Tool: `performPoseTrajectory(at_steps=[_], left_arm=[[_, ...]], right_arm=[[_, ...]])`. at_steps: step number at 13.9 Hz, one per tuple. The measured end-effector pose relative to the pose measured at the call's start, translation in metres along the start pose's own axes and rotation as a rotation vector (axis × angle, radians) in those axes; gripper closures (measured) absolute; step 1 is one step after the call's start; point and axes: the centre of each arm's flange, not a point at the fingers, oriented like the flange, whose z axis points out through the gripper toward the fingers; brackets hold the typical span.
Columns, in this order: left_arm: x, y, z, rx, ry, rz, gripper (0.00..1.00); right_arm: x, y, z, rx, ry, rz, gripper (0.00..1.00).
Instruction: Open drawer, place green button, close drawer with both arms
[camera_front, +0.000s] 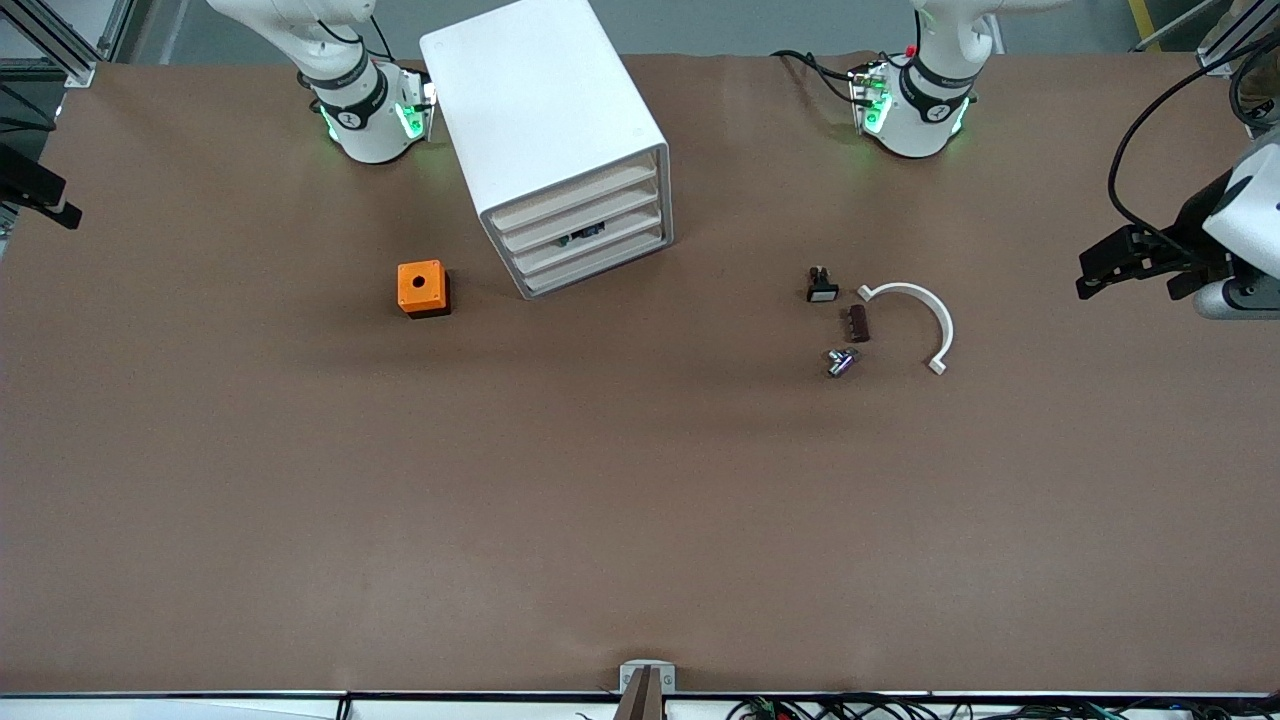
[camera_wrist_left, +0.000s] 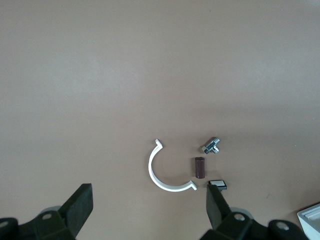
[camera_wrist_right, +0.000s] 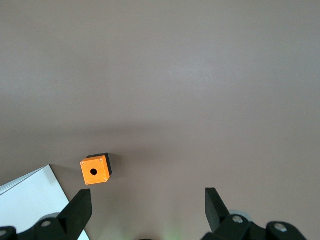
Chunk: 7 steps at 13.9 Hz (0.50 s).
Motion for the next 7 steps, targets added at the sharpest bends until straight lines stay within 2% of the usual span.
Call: performPoseTrajectory(at_steps=[7], left_arm=[[0.0005, 0.0003, -0.0118, -0.001, 0.025, -0.018, 0.00]], right_arm=[[0.0000, 0.0000, 0.0000, 0.000, 0.000, 0.000, 0.00]])
